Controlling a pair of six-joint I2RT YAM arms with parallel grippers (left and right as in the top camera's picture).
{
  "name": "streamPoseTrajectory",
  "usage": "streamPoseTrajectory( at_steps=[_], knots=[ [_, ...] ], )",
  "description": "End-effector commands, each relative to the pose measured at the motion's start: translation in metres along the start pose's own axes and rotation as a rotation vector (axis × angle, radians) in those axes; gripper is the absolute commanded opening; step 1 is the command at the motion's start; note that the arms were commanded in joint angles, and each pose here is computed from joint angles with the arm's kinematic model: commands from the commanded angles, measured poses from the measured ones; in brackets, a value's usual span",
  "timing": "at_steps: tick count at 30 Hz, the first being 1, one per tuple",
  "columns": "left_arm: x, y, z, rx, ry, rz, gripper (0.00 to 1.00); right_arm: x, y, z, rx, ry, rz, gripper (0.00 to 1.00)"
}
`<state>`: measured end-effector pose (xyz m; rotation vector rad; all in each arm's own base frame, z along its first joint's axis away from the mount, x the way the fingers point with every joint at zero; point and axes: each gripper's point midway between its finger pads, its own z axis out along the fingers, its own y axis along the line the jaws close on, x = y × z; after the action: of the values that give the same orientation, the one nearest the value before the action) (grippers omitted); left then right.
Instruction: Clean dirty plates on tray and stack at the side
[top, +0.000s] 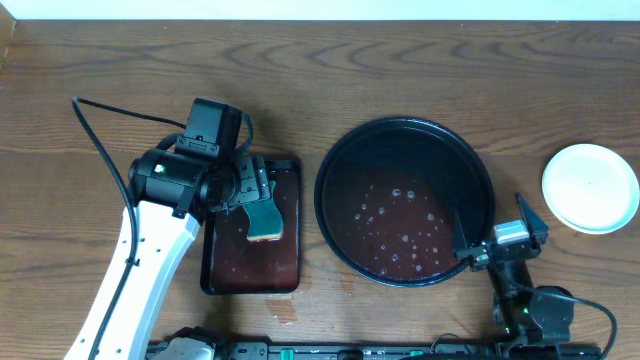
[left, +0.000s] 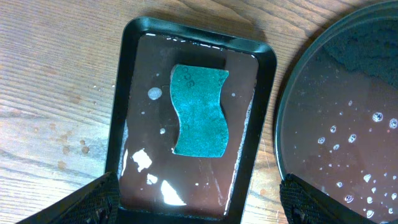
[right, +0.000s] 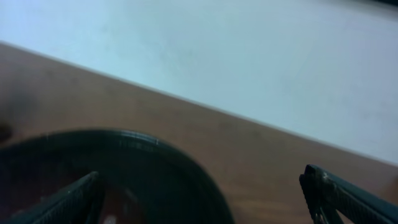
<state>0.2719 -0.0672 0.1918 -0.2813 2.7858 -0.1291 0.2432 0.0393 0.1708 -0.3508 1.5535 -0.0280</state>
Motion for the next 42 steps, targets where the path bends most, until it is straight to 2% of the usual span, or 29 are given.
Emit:
streamPoseTrajectory(
  at_steps=[1,4,26,31,34,38,42],
  knots=[
    [-0.005,0.0,-0.005,0.003,-0.019,0.002,0.83,0.003,-0.003,0.0,0.015,0.009,-0.008,0.99],
    [-0.005,0.0,-0.005,0.003,-0.019,0.002,0.83,0.012,0.0,0.0,0.005,0.046,-0.002,0.99],
    [-0.005,0.0,-0.005,0.003,-0.02,0.002,0.83,0.012,-0.001,0.0,0.006,0.045,-0.002,0.99],
    [-0.001,0.009,-0.014,-0.014,-0.064,0.002,0.83,0.012,-0.001,0.0,0.006,0.045,-0.002,0.99],
    [-0.002,0.021,-0.024,-0.044,-0.148,-0.003,0.83,0.012,-0.001,0.0,0.006,0.045,-0.002,0.99],
    [-0.032,0.028,-0.042,-0.025,-0.44,-0.049,0.83,0.012,-0.001,0.0,0.006,0.045,-0.002,0.99],
    [-0.043,0.035,-0.054,0.06,-0.661,-0.11,0.83,0.012,-0.001,0.0,0.006,0.045,-0.002,0.99]
  ],
)
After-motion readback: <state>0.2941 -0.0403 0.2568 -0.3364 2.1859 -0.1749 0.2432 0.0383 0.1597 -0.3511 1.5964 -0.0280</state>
